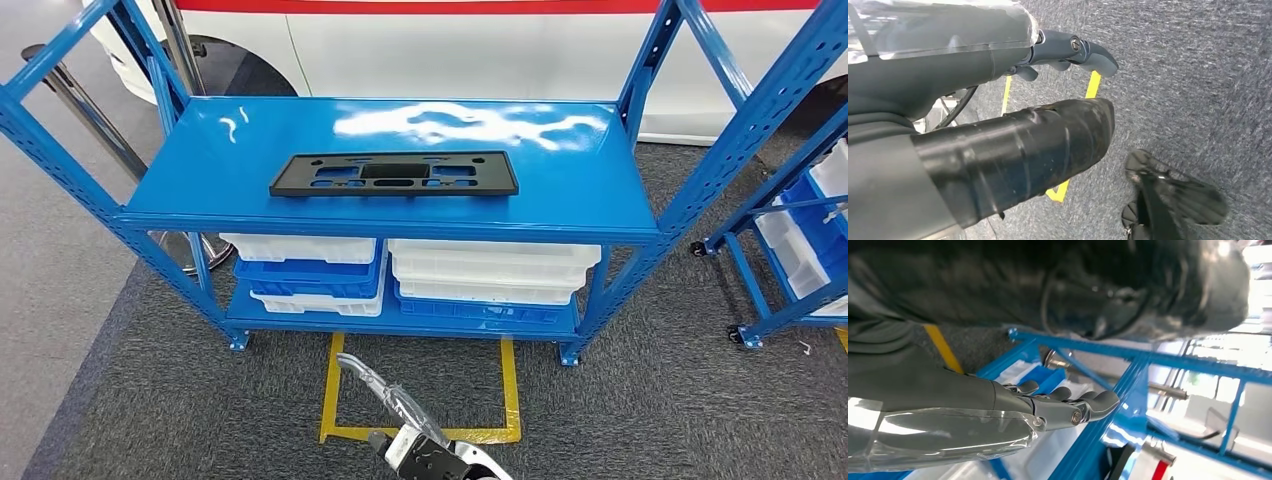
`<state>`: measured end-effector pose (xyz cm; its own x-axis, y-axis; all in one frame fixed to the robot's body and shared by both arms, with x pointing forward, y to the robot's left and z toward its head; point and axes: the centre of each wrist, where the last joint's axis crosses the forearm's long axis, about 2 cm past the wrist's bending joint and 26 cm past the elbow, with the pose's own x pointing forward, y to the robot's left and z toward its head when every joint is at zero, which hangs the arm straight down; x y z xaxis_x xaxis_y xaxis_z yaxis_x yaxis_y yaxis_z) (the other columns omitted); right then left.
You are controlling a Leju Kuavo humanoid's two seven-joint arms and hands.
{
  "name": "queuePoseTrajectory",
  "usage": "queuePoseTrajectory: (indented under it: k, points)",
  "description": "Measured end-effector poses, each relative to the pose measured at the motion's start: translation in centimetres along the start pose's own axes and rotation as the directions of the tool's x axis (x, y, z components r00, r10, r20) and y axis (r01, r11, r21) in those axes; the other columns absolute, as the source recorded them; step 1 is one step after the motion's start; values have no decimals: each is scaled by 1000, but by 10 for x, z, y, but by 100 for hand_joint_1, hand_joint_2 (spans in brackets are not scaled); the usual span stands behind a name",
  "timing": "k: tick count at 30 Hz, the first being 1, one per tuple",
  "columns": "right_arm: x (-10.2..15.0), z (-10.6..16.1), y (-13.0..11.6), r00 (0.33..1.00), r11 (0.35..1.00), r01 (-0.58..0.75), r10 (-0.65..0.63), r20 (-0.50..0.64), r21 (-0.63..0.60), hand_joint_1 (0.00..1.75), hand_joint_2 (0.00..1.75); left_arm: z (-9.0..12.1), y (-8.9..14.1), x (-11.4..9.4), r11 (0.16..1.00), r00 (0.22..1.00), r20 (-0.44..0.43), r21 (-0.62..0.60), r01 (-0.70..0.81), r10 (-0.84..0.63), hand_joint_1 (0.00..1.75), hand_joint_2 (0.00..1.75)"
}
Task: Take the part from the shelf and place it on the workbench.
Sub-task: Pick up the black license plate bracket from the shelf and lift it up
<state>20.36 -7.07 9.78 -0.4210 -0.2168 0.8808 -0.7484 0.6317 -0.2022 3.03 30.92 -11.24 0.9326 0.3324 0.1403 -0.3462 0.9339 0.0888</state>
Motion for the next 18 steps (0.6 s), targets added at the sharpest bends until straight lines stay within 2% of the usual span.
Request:
queuePoseTrajectory:
  k: [5,9,18]
  points:
    - [1,-1,0,1000,999,-4,4,-1,-34,0,0,0,-1,2,1000,1000,3,8,-9,8,0,0]
    - [5,-4,-2,998,998,-27,30,49,-60,0,0,0,-2,0,1000,1000,2,5,-8,8,0,0]
    - [14,-6,-3,994,999,1,2,110,-36,0,0,0,-5,1,999,1000,7,-16,27,-27,0,0]
